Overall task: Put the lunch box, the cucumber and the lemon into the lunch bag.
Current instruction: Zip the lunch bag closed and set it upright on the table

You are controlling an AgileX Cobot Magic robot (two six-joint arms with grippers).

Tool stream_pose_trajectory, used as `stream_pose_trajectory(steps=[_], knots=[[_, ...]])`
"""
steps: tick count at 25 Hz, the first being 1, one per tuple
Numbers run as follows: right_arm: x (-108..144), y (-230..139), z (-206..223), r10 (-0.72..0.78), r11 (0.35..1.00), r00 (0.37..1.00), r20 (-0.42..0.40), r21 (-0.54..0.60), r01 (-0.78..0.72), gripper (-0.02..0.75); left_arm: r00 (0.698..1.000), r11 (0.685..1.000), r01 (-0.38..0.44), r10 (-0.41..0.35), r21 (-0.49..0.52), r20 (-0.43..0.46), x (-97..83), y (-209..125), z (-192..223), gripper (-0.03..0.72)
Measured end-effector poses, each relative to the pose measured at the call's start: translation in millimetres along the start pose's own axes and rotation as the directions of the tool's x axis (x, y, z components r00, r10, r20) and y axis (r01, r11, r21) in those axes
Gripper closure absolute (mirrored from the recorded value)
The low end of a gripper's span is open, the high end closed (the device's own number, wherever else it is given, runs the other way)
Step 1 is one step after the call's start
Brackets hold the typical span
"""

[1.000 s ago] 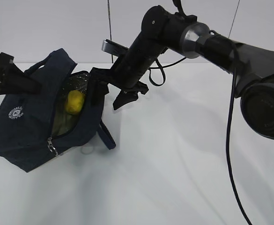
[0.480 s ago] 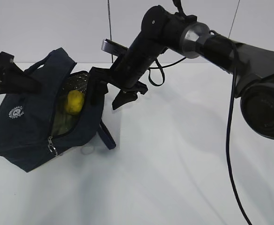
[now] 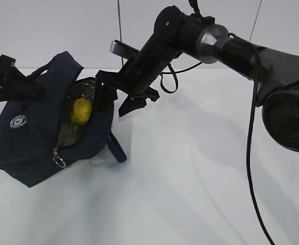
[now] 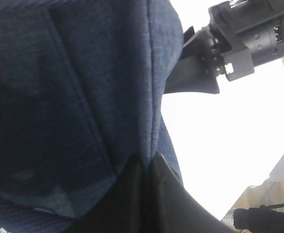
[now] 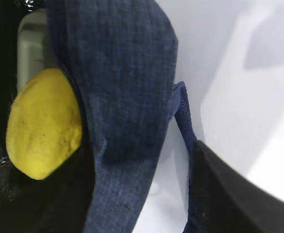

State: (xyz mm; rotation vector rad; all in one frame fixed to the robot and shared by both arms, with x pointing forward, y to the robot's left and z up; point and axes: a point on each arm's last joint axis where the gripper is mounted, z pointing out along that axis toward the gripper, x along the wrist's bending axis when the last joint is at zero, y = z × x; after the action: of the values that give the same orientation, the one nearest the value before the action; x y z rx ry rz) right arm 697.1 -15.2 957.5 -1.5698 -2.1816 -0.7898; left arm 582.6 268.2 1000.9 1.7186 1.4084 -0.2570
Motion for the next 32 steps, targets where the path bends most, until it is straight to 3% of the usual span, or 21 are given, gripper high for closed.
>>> stream_pose_trajectory(steps=[9,18,23,32], knots=[[-0.7,0.8,1.0,0.001,1.000,1.000,0.000,-0.009,-0.001,0.470,1.000,1.000,0.004,-0.004,-0.006,0.003,-0.3,0.5,0.0,0.694],[-3.9,-0.3,10.3,0.021,1.000,0.999,-0.031,0.003,-0.020,0.517,1.000,1.000,0.010,-0.010,-0.011,0.010,-0.9,1.0,0.0,0.694],[-3.8,-0.3,10.3,0.016,1.000,0.999,-0.032,0.003,-0.016,0.715,1.000,1.000,0.016,-0.015,-0.015,0.021,-1.9,1.3,0.0,0.694],[11.4,8.1,-12.8,-0.055,0.998,0.998,-0.019,-0.034,0.054,0.733,0.986,0.996,0.091,-0.087,-0.019,0.144,-13.0,2.9,-0.8,0.694]])
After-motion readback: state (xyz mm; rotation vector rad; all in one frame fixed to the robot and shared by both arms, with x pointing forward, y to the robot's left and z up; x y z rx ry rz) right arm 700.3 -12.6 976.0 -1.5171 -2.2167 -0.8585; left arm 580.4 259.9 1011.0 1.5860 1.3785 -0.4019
